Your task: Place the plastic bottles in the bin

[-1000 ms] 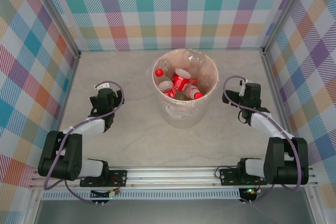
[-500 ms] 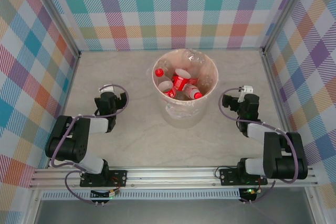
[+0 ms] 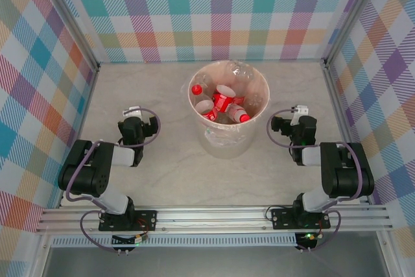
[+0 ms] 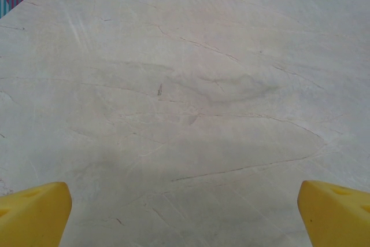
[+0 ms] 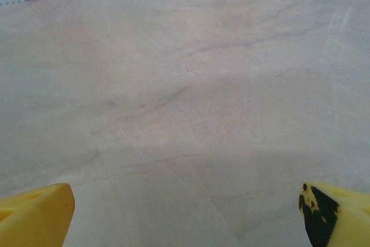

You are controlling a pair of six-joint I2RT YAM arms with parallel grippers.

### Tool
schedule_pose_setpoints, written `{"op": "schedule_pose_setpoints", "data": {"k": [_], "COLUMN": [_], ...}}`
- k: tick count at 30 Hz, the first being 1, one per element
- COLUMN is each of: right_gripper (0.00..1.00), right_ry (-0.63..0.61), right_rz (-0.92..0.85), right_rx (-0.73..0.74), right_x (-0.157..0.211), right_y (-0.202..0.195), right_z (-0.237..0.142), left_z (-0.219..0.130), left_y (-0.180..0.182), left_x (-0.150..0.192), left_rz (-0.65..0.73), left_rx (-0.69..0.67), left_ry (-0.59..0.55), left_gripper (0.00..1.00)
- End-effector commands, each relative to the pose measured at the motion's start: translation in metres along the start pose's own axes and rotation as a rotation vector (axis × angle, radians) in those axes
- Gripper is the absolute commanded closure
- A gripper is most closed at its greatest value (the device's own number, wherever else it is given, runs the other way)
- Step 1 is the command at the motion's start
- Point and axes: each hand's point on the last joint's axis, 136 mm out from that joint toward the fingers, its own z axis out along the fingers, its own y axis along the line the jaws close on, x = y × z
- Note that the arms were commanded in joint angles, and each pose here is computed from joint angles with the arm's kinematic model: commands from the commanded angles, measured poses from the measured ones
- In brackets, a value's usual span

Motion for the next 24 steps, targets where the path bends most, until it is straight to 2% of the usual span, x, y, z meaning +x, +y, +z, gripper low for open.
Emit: {"op": "schedule_pose_setpoints", "data": {"k": [1,5,24], "right_gripper": [0.01,0.01,0.01], "right_ry": [-0.036,-0.008,-0.004], "right_rz": [-0.027,-0.063,-0.062], "right_rx": [-0.039,-0.118,-0.115], "right_x": [-0.015,-0.014,-0.013], "right_y": [0.010,0.024,0.024], "right_z": [0.003,0.006,0.006], "left_z": [0.000,-0.001,-0.001], "left_y": [0.000,0.000,0.000], "left_x": [-0.009,-0.009,-0.010], "left_rz": [-0.006,-0.003,-0.002], "left_rx": [0.011,0.010,0.010], "left_ry": [-0.042,-0.045,-0.046], "left_gripper": [0.00,0.00,0.00]}}
